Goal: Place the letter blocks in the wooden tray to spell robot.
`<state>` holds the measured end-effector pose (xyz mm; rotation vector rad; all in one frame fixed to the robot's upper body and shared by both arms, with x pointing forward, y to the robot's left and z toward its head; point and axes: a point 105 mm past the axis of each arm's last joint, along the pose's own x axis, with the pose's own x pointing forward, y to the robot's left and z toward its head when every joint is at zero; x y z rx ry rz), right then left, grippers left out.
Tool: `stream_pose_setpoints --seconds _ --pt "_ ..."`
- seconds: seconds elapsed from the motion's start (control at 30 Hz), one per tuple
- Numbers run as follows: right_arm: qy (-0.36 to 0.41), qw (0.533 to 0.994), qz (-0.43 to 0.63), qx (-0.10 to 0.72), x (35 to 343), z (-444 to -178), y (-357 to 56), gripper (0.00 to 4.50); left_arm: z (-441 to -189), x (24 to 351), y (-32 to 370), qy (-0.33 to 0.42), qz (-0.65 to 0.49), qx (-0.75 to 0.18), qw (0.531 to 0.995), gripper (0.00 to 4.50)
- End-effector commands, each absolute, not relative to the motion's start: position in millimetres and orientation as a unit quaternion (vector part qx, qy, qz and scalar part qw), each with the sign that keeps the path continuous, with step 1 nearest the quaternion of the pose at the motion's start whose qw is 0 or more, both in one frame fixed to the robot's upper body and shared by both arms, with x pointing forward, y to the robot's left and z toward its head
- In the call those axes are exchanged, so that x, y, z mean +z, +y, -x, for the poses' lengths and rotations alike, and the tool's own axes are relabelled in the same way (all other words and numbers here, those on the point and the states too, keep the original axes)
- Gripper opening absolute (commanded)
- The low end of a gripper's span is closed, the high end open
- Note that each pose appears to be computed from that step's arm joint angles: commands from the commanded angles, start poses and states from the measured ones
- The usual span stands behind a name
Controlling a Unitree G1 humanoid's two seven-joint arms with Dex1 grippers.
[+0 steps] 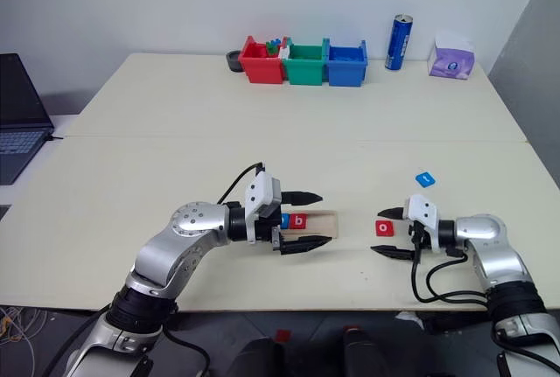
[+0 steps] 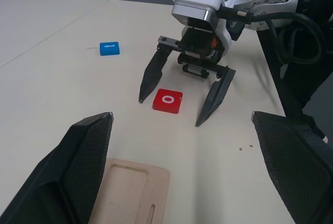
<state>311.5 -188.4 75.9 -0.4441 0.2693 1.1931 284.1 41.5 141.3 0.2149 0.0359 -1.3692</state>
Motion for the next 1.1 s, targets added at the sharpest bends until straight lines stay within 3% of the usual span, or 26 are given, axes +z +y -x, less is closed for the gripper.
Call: stream_pose_setpoints --seconds 0.03,0.1,0.33,0.57,0.77,0.9,1.1 --pt "0.127 0.798 0.22 0.546 81.5 -315.7 -197.5 4.29 -281.6 155.2 37.5 -0.01 -0.102 -0.644 0.758 4.5" --pt "0.128 0.799 0.221 0.545 81.8 -317.3 -199.0 3.92 -281.1 155.7 37.4 -0.01 -0.102 -0.648 0.755 4.5" --pt "0.13 0.8 0.222 0.542 83.3 -321.0 -202.1 1.44 -277.7 155.9 39.5 -0.006 -0.097 -0.654 0.75 4.5" --pt "0.111 0.803 0.227 0.54 93.7 -326.0 -195.5 1.45 -278.3 156.6 44.4 -0.003 -0.096 -0.655 0.749 4.5" --pt "0.058 0.795 0.19 0.573 120.3 -325.2 -135.8 1.45 -307.4 183.4 101.6 -0.012 -0.111 -0.592 0.798 4.5" --pt "0.069 0.775 0.198 0.596 112.8 -319.0 -94.4 1.45 -302.5 193.4 137.9 0.009 -0.108 -0.581 0.807 4.5" --pt "0.083 0.769 0.201 0.602 106.1 -323.9 -58.6 1.45 -282.5 171.0 161.9 0.058 -0.164 -0.588 0.79 4.5"
